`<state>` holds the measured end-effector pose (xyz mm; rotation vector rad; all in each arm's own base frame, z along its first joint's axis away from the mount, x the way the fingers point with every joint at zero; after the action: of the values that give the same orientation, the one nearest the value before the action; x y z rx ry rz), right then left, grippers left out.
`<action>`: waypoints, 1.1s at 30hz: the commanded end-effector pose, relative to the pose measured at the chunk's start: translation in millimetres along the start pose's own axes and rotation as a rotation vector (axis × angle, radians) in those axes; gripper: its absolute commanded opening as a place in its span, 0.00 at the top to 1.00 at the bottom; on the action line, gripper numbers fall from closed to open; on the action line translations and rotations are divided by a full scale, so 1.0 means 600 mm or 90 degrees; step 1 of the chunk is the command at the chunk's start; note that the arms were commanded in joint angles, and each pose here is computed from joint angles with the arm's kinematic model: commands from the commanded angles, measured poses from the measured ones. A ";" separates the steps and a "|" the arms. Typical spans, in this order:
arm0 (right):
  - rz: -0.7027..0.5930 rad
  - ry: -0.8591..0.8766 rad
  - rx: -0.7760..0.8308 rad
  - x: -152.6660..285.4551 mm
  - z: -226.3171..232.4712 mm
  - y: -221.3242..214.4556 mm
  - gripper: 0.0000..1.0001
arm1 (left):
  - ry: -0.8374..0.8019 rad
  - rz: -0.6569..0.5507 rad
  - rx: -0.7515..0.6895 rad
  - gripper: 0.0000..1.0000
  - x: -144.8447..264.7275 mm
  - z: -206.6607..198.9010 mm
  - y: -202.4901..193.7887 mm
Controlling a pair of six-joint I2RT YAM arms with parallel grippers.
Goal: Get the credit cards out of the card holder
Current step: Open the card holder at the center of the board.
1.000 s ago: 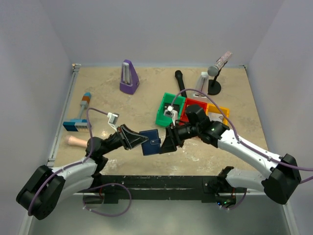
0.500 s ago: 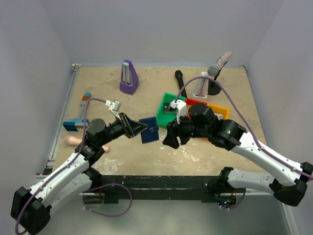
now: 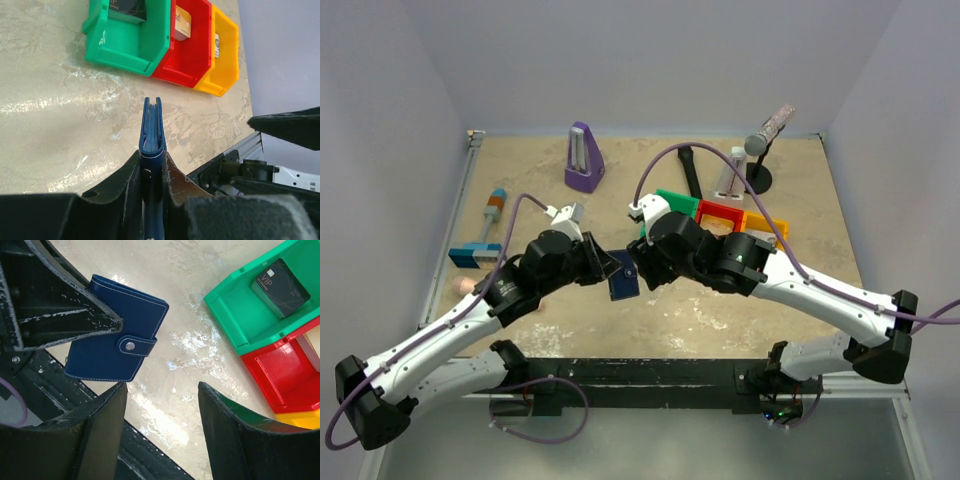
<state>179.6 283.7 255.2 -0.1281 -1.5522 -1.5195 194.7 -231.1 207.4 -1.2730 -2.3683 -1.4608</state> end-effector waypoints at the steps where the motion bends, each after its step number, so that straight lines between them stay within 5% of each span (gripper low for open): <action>1: -0.043 -0.019 0.005 0.002 0.011 0.036 0.38 | 0.011 -0.043 0.034 1.00 0.020 -0.033 0.048; 33: -0.018 -0.050 0.023 -0.053 0.038 0.019 0.43 | -0.022 -0.021 0.179 1.00 0.030 -0.056 0.032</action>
<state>184.8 318.1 231.8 -0.1719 -1.6376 -1.4423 188.4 -234.9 228.2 -1.1635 -2.4348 -1.1747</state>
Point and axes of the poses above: each gripper's point midway between its finger pads, its own x axis back along the fingers, its own z axis along the line the jaws close on, y = z × x, the point moved 1 cm from there along x, back along the fingers, and after that the axes turned 12 degrees about -x, right-handed, at the moved point
